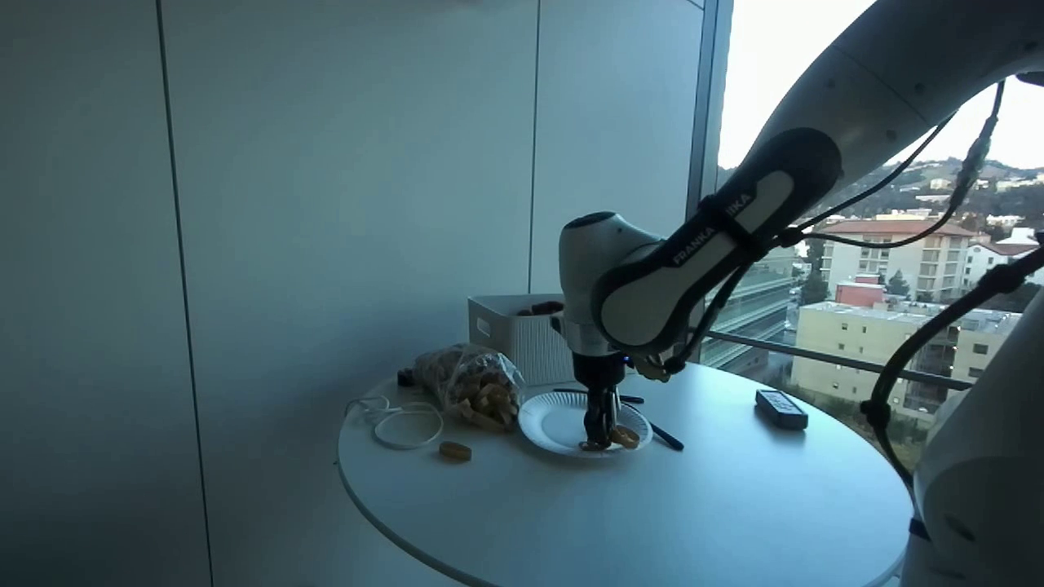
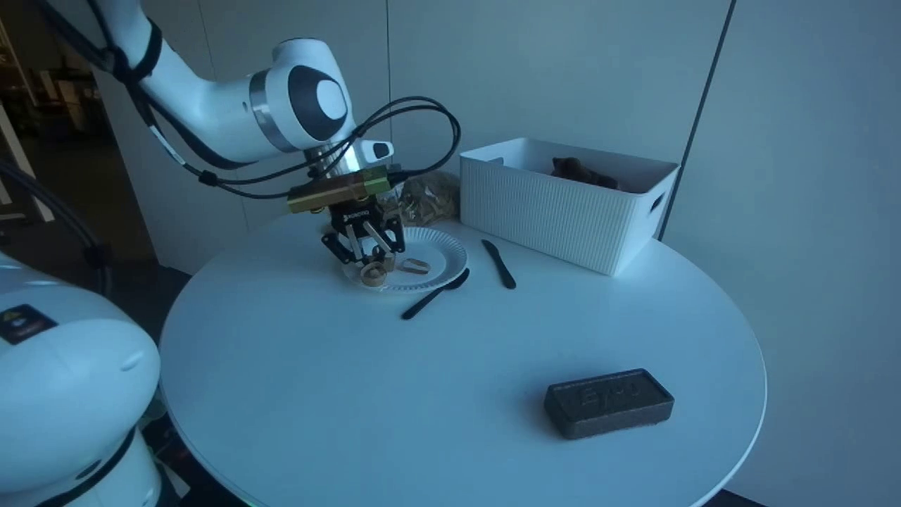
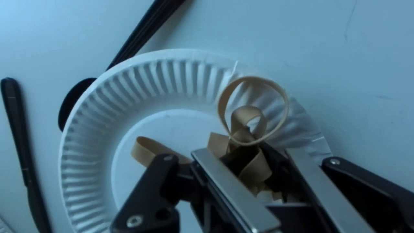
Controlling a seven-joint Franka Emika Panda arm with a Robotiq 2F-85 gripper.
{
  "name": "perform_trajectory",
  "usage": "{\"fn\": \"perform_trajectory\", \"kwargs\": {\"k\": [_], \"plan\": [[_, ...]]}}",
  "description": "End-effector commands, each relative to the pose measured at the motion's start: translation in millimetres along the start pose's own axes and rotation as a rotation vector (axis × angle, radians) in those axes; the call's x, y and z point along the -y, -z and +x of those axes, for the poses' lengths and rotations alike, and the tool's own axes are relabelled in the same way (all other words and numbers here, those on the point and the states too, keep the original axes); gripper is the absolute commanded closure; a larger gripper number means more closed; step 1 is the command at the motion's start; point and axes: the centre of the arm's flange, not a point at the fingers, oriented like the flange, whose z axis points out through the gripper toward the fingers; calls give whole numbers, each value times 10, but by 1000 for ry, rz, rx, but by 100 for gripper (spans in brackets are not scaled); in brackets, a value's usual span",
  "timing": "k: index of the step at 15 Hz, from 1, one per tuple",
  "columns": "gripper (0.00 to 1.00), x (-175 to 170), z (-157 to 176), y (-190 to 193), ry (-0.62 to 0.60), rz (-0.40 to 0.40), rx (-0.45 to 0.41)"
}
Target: Take all the rubber bands off the plate and place them in the basket
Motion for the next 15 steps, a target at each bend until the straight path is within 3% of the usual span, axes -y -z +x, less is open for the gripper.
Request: {"fn": "perform_trajectory", "kwargs": {"k": [1, 5, 11, 15], "plan": [[92, 255, -140, 120, -12, -145, -58], [92, 434, -79, 154, -27, -252, -177], [92, 738, 230, 314, -83, -219, -358], [92, 911, 375, 384, -73, -294, -501]]}}
